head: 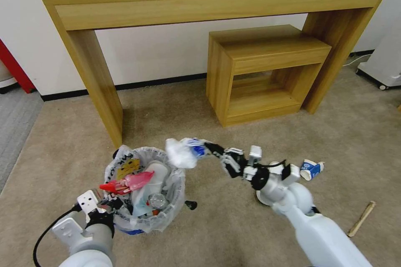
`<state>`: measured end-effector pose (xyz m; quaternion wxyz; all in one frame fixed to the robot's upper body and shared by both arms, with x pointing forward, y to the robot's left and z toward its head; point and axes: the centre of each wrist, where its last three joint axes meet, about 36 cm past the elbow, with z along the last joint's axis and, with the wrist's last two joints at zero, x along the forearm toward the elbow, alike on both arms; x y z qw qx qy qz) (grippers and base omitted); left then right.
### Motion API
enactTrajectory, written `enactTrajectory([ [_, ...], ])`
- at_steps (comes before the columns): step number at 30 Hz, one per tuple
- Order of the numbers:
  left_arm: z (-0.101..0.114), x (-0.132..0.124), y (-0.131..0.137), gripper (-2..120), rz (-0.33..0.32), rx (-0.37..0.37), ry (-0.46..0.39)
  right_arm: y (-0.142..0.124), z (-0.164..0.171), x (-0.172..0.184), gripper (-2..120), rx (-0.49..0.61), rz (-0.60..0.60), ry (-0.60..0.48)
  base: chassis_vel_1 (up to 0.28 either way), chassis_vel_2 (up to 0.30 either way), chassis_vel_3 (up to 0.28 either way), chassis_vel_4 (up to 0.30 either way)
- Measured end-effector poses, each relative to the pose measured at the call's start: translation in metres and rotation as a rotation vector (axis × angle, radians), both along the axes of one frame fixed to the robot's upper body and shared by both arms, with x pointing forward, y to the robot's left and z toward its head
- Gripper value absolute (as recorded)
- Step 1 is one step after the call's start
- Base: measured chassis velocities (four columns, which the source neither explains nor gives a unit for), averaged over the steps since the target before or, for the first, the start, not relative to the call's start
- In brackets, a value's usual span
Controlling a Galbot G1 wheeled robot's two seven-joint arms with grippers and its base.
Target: Pick up the trash bin and place the garbage on the floor into it.
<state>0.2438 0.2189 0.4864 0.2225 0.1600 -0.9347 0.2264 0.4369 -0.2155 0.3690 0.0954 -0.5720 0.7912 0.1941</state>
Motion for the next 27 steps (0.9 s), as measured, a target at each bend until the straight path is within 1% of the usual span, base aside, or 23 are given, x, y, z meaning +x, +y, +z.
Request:
enactTrajectory([
  [1, 0.001, 0.000, -0.002, 0, -0.007, -0.005, -0.001, 0.009, -0.007, 0.001, 0, -0.012, 0.019, 0.021, 0.000, 0.000, 0.000, 0.000],
  [3, 0.001, 0.000, -0.003, 0, -0.010, -0.007, -0.002, 0.013, -0.011, 0.002, 0, -0.022, 0.031, 0.031, 0.000, 0.000, 0.000, 0.000],
  [5, 0.003, -0.001, -0.007, 0, -0.023, -0.017, -0.004, 0.027, -0.020, 0.005, 0, -0.059, 0.071, 0.053, 0.000, 0.000, 0.000, 0.000],
  [6, 0.003, -0.001, -0.007, 0, -0.023, -0.017, -0.004, 0.027, -0.020, 0.005, 0, -0.059, 0.071, 0.053, 0.000, 0.000, 0.000, 0.000],
  [9, 0.004, -0.002, -0.008, 0, -0.032, -0.022, -0.009, 0.048, -0.022, 0.009, 0, -0.068, 0.109, 0.061, 0.000, 0.000, 0.000, 0.000],
  [16, 0.005, -0.002, -0.007, 0, -0.034, -0.019, -0.011, 0.057, -0.023, 0.010, 0, -0.078, 0.124, 0.064, 0.000, 0.000, 0.000, 0.000],
  [22, 0.004, -0.001, -0.007, 0, -0.037, -0.019, -0.012, 0.056, -0.024, 0.011, 0, -0.107, 0.110, 0.061, 0.000, 0.000, 0.000, 0.000],
  [23, 0.004, -0.001, -0.007, 0, -0.038, -0.018, -0.012, 0.055, -0.025, 0.011, 2, -0.113, 0.103, 0.062, 0.000, 0.000, 0.000, 0.000],
  [25, 0.003, -0.001, -0.006, 0, -0.039, -0.017, -0.011, 0.051, -0.026, 0.009, 15, -0.127, 0.092, 0.064, 0.000, 0.000, 0.000, 0.000],
  [27, 0.003, -0.001, -0.006, 0, -0.039, -0.017, -0.011, 0.050, -0.027, 0.009, 17, -0.129, 0.091, 0.064, 0.000, 0.000, 0.000, 0.000],
])
